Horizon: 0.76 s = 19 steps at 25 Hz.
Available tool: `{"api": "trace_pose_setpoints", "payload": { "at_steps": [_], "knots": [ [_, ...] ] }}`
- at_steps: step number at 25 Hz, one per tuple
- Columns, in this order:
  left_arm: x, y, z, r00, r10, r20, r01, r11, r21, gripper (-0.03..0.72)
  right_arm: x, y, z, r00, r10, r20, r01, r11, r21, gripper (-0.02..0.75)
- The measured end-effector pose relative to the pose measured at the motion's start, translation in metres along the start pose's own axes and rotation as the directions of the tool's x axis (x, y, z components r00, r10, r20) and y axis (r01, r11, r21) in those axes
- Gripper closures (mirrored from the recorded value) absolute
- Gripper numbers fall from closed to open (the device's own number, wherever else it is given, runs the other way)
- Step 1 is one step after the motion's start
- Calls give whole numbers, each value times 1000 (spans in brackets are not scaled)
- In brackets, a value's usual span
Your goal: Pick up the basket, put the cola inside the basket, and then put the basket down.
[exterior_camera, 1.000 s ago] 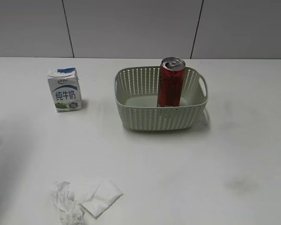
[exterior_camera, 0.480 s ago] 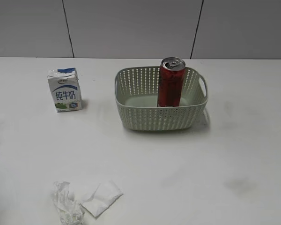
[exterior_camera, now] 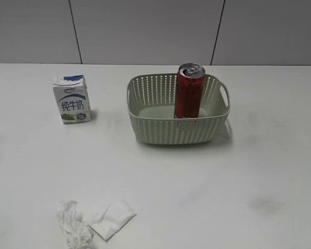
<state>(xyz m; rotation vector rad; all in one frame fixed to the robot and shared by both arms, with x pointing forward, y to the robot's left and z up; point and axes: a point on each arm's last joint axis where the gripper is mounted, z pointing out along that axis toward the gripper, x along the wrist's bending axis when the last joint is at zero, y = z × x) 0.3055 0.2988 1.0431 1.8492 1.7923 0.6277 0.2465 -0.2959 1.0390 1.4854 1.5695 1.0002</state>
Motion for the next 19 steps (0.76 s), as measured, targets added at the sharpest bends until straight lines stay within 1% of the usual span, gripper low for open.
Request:
{"api": "trace_pose_setpoints", "payload": {
  "at_steps": [2, 5, 10, 14, 18, 19],
  "knots": [
    [0, -6, -10, 1000, 1, -1, -1, 997, -71, 97, 0, 0, 0, 1000, 0, 0, 0, 1000, 0, 147],
    [-1, -16, -24, 1000, 3, -2, -4, 984, -175, 99, 0, 0, 0, 1000, 0, 0, 0, 1000, 0, 147],
    [-1, -30, -41, 1000, 5, -4, -6, 949, -314, 100, 0, 0, 0, 1000, 0, 0, 0, 1000, 0, 147],
    [-1, -39, -49, 1000, 5, -5, -6, 924, -382, 100, 0, 0, 0, 1000, 0, 0, 0, 1000, 0, 146],
    [-2, -46, -54, 1000, 6, -6, -8, 901, -433, 100, 0, 0, 0, 1000, 0, 0, 0, 1000, 0, 146],
    [-2, -47, -55, 1000, 6, -6, -8, 900, -436, 100, 0, 0, 0, 1000, 0, 0, 0, 1000, 1, 146]
  ]
}}
